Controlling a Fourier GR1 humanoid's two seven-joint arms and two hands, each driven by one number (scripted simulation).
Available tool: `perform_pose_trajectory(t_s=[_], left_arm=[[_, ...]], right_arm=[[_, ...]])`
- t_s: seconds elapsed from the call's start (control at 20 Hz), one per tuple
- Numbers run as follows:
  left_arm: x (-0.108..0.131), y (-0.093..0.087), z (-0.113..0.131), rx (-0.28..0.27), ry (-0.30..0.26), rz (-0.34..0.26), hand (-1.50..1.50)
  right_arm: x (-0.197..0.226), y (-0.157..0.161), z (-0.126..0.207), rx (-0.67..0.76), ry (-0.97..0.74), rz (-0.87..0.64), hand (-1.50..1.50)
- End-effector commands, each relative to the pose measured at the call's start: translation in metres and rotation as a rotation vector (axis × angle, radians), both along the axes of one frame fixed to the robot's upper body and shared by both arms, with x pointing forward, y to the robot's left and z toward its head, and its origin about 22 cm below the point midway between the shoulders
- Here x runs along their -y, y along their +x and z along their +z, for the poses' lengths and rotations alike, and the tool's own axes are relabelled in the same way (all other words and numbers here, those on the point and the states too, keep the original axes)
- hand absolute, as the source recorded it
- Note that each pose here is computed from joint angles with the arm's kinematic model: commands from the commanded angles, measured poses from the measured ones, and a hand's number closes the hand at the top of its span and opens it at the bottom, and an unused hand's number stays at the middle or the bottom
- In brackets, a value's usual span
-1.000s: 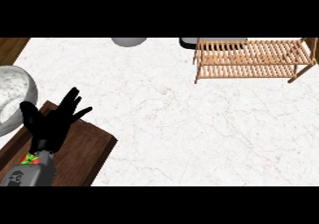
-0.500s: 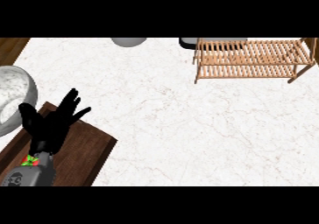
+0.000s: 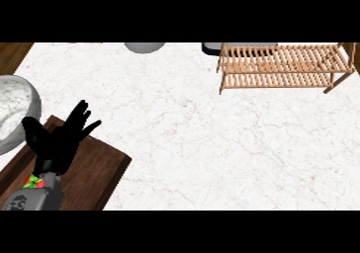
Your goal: Pick the lemon from the placemat and place it in the tiered shelf
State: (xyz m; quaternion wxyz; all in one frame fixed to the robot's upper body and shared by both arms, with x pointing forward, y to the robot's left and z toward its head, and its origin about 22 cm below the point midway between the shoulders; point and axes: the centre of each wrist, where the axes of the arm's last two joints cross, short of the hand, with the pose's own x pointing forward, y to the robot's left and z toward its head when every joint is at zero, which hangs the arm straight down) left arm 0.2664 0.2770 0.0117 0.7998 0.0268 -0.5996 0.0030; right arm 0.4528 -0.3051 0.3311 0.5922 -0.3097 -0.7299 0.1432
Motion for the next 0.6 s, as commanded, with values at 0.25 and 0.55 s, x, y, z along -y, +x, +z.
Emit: perform_pose_trajectory(t_s=[0.25,0.55], left_arm=[[-0.003,-0.019,-0.033,-0.152,0.007,0.026,0.00],[-0.008,-0.012,-0.025,-0.151,0.002,0.020,0.00]], right_arm=[[0.013,-0.004,0.025,0.053,0.360,0.010,-1.50],[0.051,-0.017,0.031,0.169,0.418,-0.181,-1.50]])
